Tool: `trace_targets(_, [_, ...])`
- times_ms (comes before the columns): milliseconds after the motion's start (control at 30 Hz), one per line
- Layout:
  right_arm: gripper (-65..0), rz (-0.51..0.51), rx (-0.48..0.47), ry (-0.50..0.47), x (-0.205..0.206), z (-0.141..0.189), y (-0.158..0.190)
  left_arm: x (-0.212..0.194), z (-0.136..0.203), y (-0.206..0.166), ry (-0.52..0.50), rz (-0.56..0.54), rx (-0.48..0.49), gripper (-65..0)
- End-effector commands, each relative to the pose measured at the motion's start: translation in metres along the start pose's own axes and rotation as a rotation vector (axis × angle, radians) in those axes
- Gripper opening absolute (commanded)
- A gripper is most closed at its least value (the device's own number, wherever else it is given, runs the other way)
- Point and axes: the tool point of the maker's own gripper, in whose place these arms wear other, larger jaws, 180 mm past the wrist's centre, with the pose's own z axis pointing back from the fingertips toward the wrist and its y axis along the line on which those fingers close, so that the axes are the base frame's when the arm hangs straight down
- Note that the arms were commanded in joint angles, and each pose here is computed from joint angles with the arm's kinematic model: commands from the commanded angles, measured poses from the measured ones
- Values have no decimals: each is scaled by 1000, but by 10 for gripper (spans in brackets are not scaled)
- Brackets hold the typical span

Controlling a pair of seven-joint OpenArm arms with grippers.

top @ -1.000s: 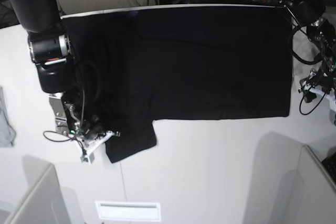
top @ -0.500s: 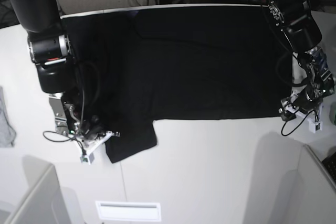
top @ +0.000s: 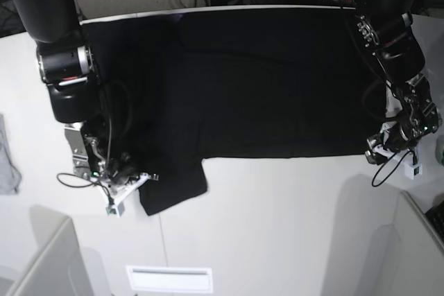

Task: Fold the T-shirt properly
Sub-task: 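Move the left gripper to the hem corner and grasp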

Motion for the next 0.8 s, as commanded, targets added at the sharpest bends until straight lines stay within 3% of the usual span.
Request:
trace_targets(0, [-650, 8, -2, -51, 26, 7, -2, 14, 4, 3, -28, -6, 5, -202])
trace_targets(267, [-650, 8, 0, -52, 26, 6, -1, 2, -1, -6, 21, -77, 1, -207])
trace_targets(333, [-650, 8, 0, -52, 26, 6, -1, 1, -2, -8, 24, -85, -2, -255])
trace_targets(667, [-650, 8, -6, -54, 26, 7, -4, 0, -2, -8, 25, -82, -3, -637])
trace_targets(767, [-650, 8, -6, -59, 28, 7, -4, 4, -2, -10, 16, -87, -7, -650])
